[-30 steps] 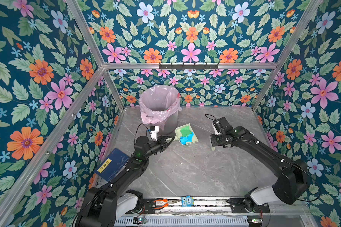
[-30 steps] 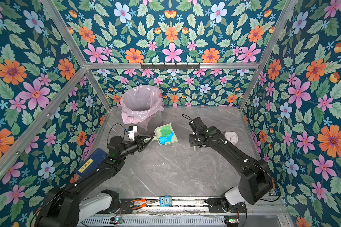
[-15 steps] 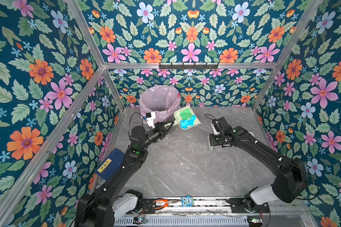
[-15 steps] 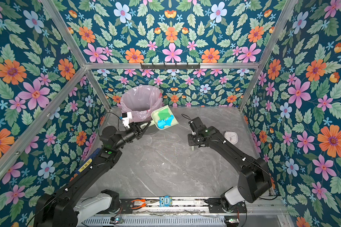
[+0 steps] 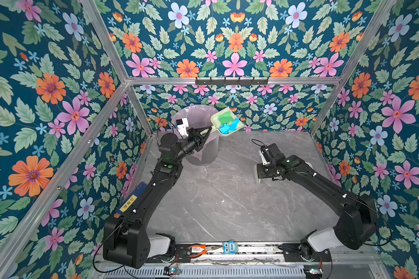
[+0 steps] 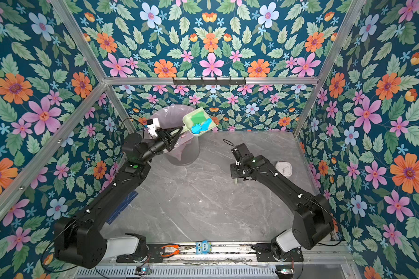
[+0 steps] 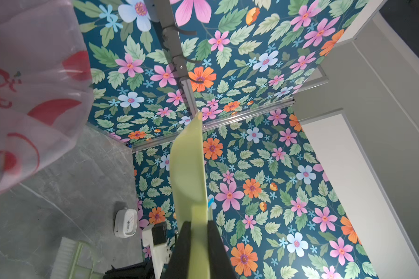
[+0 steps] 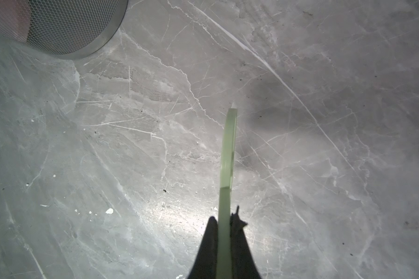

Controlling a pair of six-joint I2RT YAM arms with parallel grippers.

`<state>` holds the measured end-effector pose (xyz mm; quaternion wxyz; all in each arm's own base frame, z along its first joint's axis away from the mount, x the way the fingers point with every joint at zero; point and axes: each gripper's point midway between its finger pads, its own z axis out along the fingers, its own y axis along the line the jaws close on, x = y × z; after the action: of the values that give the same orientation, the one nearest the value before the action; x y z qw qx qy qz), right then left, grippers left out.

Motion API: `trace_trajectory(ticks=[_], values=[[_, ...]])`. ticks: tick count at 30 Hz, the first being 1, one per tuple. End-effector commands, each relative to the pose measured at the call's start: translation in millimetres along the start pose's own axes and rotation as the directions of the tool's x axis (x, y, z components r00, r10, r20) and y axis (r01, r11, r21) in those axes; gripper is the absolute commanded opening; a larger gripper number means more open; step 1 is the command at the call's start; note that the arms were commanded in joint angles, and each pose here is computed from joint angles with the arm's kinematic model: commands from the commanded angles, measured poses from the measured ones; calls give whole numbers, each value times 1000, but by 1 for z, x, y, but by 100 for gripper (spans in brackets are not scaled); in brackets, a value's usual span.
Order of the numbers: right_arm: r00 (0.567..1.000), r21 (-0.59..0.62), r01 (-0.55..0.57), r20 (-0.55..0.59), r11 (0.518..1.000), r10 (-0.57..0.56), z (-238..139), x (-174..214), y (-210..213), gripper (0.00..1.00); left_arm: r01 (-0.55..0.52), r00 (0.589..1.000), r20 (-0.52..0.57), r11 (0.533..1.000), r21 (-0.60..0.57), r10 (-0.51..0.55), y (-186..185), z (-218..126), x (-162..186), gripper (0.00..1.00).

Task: Sweep away the paper scraps from the table
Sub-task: 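Lift the loaded dustpan with the left gripper while the right withdraws the brush, then carry the dustpan over the wastebasket with the left gripper and tip scraps in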

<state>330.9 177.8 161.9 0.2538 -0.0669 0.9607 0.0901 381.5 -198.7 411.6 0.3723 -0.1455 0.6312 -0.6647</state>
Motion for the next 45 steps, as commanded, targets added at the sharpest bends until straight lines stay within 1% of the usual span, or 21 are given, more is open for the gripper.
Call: trace_trajectory(ticks=[1,6,9,11,13,15,17,20,25,31,37,43,45], values=[[1000,-12,4,31,1000,-4,-2,-7,3,0,-13,999,36,1000,15,12,-12,-6,-22,0],[999,6,13,36,1000,-13,-2,-10,0,0,-22,994,111,999,-28,25,-8,-30,-63,0],[999,5,13,36,1000,-13,-2,-10,0,0,-43,990,134,998,-55,50,-8,-42,-79,0],[999,7,13,40,1000,-13,-2,-10,0,0,-55,986,151,994,-99,70,-4,-49,-89,0],[999,8,12,41,1000,-12,-2,-10,-1,0,-86,980,164,983,-163,113,-2,-56,-100,0],[999,9,14,39,1000,-14,-2,-9,-1,0,-138,968,171,956,-261,186,1,-64,-110,0],[999,8,14,40,1000,-14,-1,-8,-1,0,-189,949,172,916,-355,263,3,-71,-119,0],[999,7,14,35,1000,-15,0,-7,-1,0,-239,930,158,871,-430,333,4,-75,-128,0],[999,9,17,35,1000,-17,1,-6,-1,0,-262,916,150,838,-479,372,9,-76,-136,0],[999,4,14,36,1000,-14,1,-7,-1,0,-303,882,126,751,-587,455,20,-82,-152,0],[999,8,15,31,1000,-15,3,-6,-1,0,-333,877,70,707,-624,474,40,-72,-157,0],[1000,-1,9,25,1000,-9,5,-6,1,0,-408,838,-34,585,-701,544,52,-58,-154,0],[1000,1,9,26,1000,-9,5,-6,0,0,-436,822,-83,529,-728,563,57,-52,-152,0]])
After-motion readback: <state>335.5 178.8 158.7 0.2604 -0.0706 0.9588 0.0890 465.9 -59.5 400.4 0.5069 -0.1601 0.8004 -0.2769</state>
